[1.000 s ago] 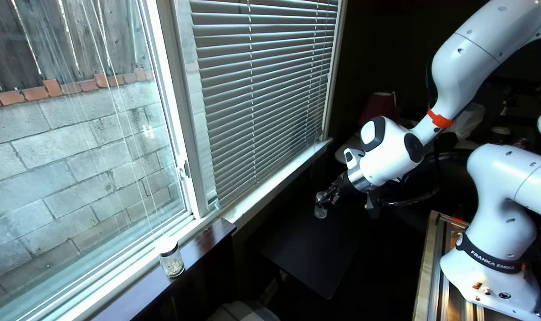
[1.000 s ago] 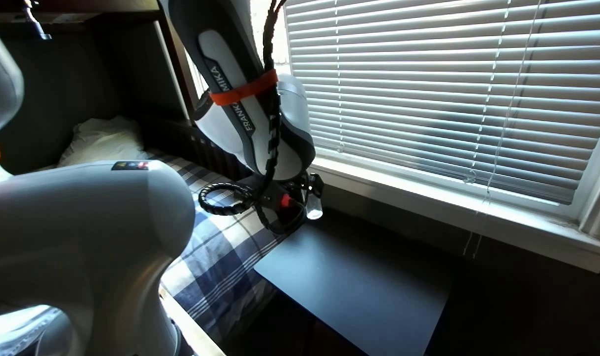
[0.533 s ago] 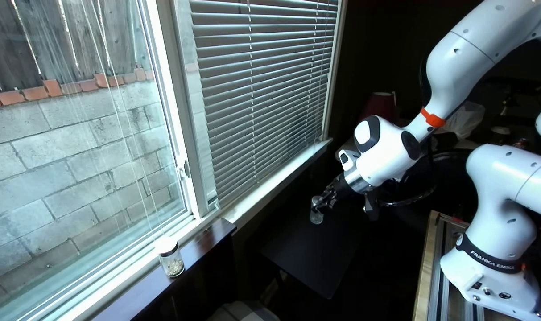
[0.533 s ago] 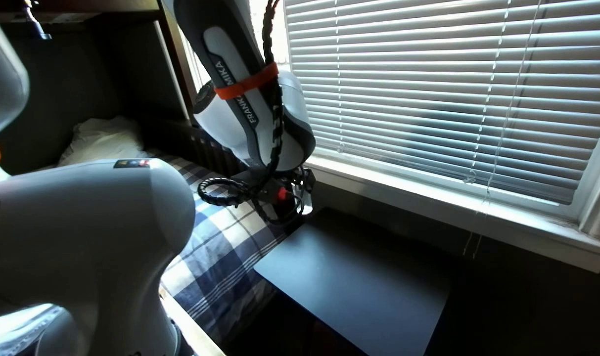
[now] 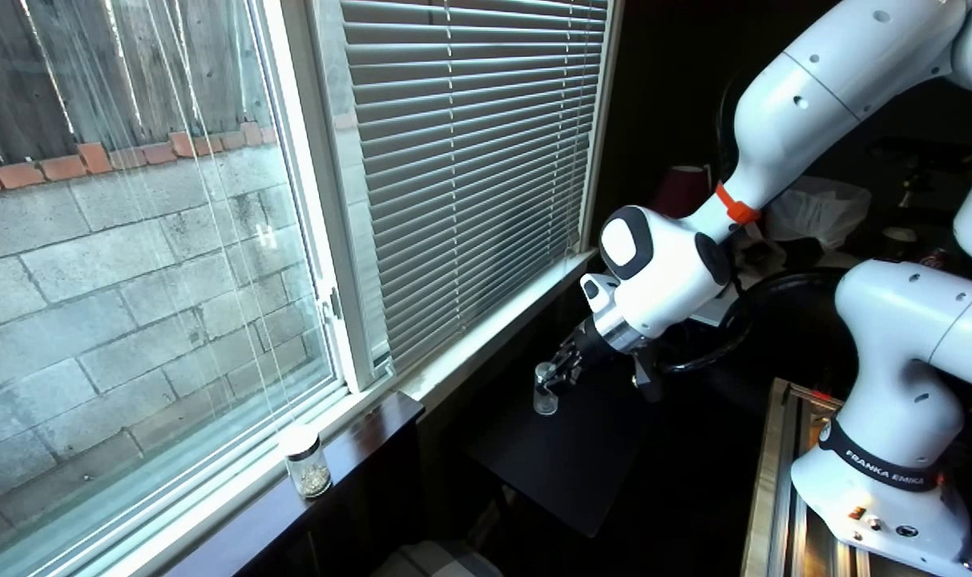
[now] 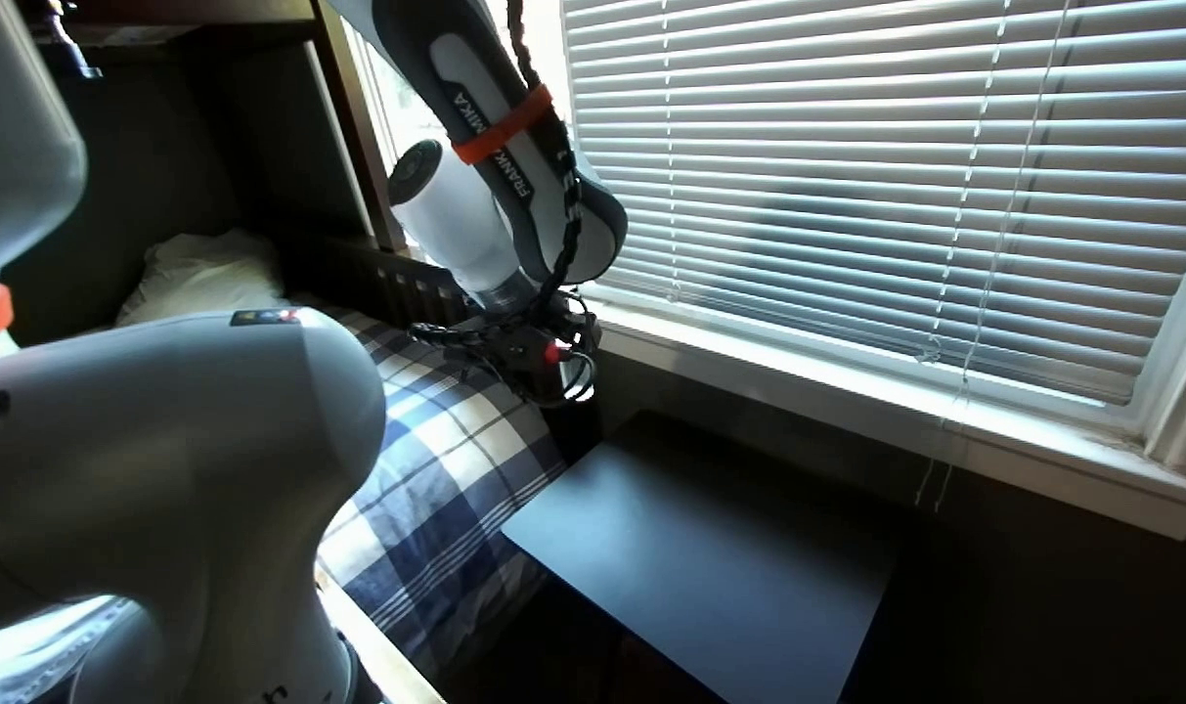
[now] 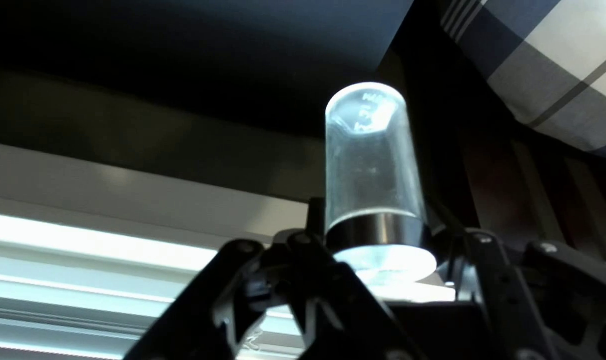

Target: Move the silver object to the left

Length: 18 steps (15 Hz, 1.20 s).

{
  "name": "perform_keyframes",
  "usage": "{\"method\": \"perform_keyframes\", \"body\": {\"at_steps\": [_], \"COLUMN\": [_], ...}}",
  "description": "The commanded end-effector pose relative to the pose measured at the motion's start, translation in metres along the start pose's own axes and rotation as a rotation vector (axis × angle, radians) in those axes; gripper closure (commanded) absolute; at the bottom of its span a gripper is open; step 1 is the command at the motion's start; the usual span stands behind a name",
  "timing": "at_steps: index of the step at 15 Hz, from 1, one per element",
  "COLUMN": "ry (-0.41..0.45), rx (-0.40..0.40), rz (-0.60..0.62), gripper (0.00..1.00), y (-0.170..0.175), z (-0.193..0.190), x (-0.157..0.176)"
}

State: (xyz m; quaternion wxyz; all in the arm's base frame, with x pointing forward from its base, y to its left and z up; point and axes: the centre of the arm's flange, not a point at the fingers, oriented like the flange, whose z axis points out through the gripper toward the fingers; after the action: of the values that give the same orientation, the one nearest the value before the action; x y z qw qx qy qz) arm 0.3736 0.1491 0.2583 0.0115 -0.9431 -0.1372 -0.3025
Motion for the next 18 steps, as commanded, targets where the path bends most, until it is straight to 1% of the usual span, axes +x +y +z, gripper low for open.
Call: {"method": "perform_keyframes", "body": {"at_steps": [1, 3, 4, 8, 12, 16, 18], "ry": [-0.001, 0.000, 0.015, 0.050, 0.065, 0.073, 0.070], "rx": [-0.001, -0.002, -0.008, -0.003, -0.017, -0.041, -0.039], "rz": [-0.006, 0.000, 0.003, 0.025, 0.042, 0.067, 0.099], "gripper": [0.76, 0.76, 0.76, 0.76, 0.76, 0.76, 0.76], "y": [0.008, 0.004, 0.004, 0.008, 0.006, 0.017, 0.027], "z": [0.074, 0.079, 0.082, 0.095, 0.112, 0.139, 0.157], "x": [-0.020, -0.024, -0.025, -0.023, -0.018, -0.016, -0.017]}}
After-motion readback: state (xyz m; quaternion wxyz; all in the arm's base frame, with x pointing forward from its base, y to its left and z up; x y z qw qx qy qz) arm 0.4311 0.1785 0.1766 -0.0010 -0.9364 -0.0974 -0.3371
